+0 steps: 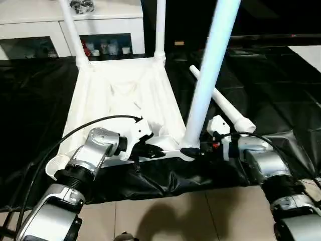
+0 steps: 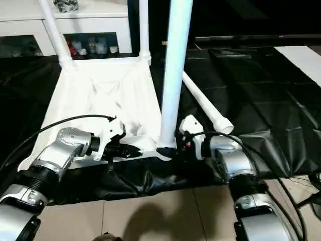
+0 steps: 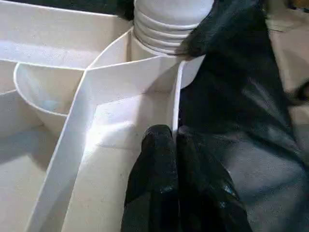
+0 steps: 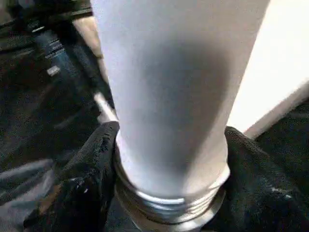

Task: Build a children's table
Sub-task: Rotate leg to tighten

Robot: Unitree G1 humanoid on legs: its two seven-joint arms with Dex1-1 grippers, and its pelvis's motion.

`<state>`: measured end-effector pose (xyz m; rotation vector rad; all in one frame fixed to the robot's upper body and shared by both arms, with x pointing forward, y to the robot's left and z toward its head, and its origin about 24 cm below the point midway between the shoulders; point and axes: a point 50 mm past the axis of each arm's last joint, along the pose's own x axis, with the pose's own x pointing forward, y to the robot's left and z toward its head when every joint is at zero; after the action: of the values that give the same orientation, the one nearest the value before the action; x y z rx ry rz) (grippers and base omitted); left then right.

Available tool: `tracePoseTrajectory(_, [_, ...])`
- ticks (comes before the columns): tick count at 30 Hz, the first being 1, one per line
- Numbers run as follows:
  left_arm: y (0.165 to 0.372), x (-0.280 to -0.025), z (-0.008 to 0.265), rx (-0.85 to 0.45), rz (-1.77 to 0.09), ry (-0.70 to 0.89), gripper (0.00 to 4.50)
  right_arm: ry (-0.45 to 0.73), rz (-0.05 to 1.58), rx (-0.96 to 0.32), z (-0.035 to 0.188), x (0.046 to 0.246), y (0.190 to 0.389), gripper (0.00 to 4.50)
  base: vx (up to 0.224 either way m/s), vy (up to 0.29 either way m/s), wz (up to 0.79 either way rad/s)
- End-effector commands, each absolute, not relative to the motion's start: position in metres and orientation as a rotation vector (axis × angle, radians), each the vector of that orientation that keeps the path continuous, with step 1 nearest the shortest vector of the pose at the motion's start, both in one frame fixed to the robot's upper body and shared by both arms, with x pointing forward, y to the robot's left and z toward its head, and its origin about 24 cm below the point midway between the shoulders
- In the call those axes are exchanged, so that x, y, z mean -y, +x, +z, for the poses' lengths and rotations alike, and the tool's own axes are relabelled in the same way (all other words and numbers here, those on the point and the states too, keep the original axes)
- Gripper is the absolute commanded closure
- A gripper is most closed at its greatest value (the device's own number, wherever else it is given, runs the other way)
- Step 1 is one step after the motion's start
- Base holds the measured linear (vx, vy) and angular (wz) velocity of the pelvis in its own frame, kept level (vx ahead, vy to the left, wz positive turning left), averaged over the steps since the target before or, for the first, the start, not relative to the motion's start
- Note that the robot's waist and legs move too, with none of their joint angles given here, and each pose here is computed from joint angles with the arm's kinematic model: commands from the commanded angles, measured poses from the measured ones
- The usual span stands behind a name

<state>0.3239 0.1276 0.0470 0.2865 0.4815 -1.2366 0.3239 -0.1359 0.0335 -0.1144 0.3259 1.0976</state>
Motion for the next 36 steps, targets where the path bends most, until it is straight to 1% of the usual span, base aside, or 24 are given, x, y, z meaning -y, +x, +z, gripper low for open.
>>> tracePoseTrajectory(1, [0.333,-0.109,0.067,-0.346,-1.104,0.250,4.50,-0.053,1.000,-0.372,0.014,0.098,0.324,1.73,0.000,0.000,0.00])
tracePoseTrajectory(2, [0.333,-0.109,0.067,-0.346,-1.104,0.250,4.50,-0.053,1.000,-0.372,0.014,0.098,0.324,1.73,0.000,0.000,0.00])
tracePoseTrajectory(5, [0.327,-0.102,0.065,-0.330,-1.038,0.225,4.50,0.005,0.807,-0.378,0.010,0.090,0.332,1.73,0.000,0.000,0.00])
tracePoseTrajectory(7, [0.323,-0.097,0.064,-0.321,-1.007,0.212,4.50,0.023,0.717,-0.383,0.009,0.085,0.336,1.73,0.000,0.000,0.00])
tracePoseTrajectory(9, [0.315,-0.085,0.063,-0.305,-1.003,0.201,4.50,0.048,0.687,-0.375,0.009,0.073,0.338,1.73,0.000,0.000,0.00])
tracePoseTrajectory(10, [0.314,-0.083,0.063,-0.302,-1.003,0.194,4.50,0.056,0.688,-0.370,0.009,0.071,0.338,1.73,0.000,0.000,0.00])
tracePoseTrajectory(11, [0.313,-0.081,0.063,-0.299,-1.001,0.187,4.50,0.064,0.691,-0.361,0.010,0.069,0.338,1.17,0.000,0.000,0.00])
tracePoseTrajectory(12, [0.313,-0.080,0.063,-0.298,-0.999,0.185,4.50,0.063,0.688,-0.355,0.011,0.068,0.339,1.17,0.000,0.000,0.00])
tracePoseTrajectory(16, [0.314,-0.081,0.062,-0.301,-0.997,0.202,4.50,0.084,0.675,-0.348,0.013,0.069,0.340,0.76,0.000,0.000,0.00])
tracePoseTrajectory(17, [0.315,-0.083,0.063,-0.305,-0.992,0.215,4.50,0.092,0.678,-0.338,0.014,0.072,0.341,0.67,0.000,0.000,0.00])
tracePoseTrajectory(21, [0.317,-0.086,0.064,-0.306,-0.980,0.236,4.50,0.038,0.633,-0.289,0.017,0.087,0.344,0.41,0.000,0.000,0.00])
tracePoseTrajectory(23, [0.319,-0.087,0.064,-0.303,-0.972,0.251,4.50,0.043,0.647,-0.260,0.019,0.096,0.343,0.41,0.000,0.000,0.00])
tracePoseTrajectory(24, [0.320,-0.088,0.063,-0.303,-0.968,0.256,4.50,0.037,0.670,-0.236,0.021,0.105,0.340,0.41,0.000,0.000,0.00])
tracePoseTrajectory(25, [0.320,-0.088,0.063,-0.303,-0.966,0.258,4.50,0.031,0.677,-0.229,0.021,0.109,0.339,0.41,0.000,0.000,0.00])
tracePoseTrajectory(26, [0.322,-0.087,0.062,-0.305,-0.960,0.265,4.50,0.018,0.698,-0.205,0.025,0.121,0.334,0.41,0.000,0.000,0.00])
tracePoseTrajectory(29, [0.326,-0.087,0.062,-0.305,-0.931,0.262,4.50,0.004,0.723,-0.174,0.031,0.139,0.326,0.41,0.000,0.000,0.00])
tracePoseTrajectory(32, [0.331,-0.087,0.062,-0.306,-0.892,0.255,4.50,-0.019,0.762,-0.155,0.038,0.162,0.313,0.41,0.000,0.000,0.00])
tracePoseTrajectory(34, [0.332,-0.088,0.062,-0.308,-0.882,0.256,4.50,-0.022,0.786,-0.154,0.041,0.168,0.307,0.41,0.000,0.000,0.00])
tracePoseTrajectory(36, [0.333,-0.088,0.062,-0.304,-0.868,0.256,4.50,-0.022,0.847,-0.155,0.046,0.174,0.297,0.41,0.000,0.000,0.00])
